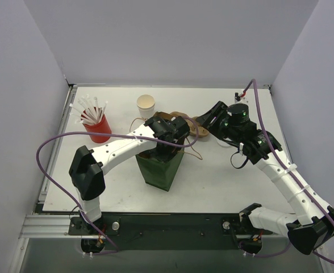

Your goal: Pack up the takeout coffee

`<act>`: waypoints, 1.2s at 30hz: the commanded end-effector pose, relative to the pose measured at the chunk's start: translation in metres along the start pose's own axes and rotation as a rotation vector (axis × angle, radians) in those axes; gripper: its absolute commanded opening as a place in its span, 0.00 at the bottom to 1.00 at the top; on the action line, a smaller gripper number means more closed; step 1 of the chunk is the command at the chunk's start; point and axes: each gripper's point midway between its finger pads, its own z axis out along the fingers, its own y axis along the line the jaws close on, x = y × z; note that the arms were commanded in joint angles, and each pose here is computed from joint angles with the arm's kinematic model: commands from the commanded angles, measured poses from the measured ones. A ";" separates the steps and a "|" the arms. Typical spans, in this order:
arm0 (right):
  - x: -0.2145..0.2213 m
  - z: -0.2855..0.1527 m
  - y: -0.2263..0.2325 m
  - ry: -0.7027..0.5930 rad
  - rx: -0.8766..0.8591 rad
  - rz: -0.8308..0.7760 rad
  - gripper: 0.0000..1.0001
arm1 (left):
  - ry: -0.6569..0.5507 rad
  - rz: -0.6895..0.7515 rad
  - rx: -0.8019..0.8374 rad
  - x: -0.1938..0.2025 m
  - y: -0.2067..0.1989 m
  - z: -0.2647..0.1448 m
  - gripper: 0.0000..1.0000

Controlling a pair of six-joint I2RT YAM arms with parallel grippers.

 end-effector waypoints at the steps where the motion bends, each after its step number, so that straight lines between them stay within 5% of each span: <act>1: -0.003 0.004 -0.001 -0.018 -0.004 -0.005 0.48 | 0.123 0.022 0.019 0.019 -0.020 0.052 0.37; 36: 0.010 0.029 0.004 0.062 -0.065 -0.037 0.44 | 0.176 0.072 0.066 0.034 -0.030 0.062 0.37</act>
